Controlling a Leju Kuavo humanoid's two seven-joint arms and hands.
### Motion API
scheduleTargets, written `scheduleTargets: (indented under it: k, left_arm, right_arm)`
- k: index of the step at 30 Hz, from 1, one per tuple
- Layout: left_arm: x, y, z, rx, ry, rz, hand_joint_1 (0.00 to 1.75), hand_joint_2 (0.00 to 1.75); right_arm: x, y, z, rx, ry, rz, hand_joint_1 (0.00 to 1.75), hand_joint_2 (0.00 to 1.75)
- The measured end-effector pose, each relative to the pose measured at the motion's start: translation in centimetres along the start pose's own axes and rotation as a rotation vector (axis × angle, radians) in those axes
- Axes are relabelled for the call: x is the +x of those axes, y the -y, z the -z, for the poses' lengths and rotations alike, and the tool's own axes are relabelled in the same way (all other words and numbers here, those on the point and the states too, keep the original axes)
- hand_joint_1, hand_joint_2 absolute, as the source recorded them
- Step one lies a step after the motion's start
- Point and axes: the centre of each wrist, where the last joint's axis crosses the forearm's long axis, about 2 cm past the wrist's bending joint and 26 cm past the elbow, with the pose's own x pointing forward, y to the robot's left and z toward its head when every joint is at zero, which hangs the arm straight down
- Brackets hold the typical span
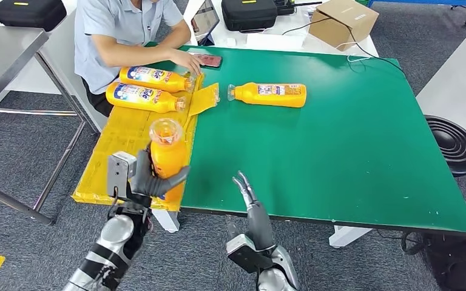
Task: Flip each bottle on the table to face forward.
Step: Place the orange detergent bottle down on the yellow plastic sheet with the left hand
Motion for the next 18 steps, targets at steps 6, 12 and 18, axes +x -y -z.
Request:
scheduleTargets:
  k: [6,12,18]
  left_arm:
    - [1.0,-1.5,2.6,0.115,0.142,0.412,1.75,1.75]
    - [1.4,-2.1,6.0,0.132,0.180,0.786,1.75,1.75]
    - [-0.2,-2.2,8.8,-0.017,0.062,1.146,1.75,1.75]
  right_arm:
    - [-1.2,1.6,-0.9,-0.060,-0.049,-0.028,0.00,0.00]
    - [-1.9,2.6,-1.1,-0.095,-0.077,-0.033,0.00,0.00]
    - [-2.0,2.3,-1.1,-0.067,-0.093,0.008,0.00,0.00]
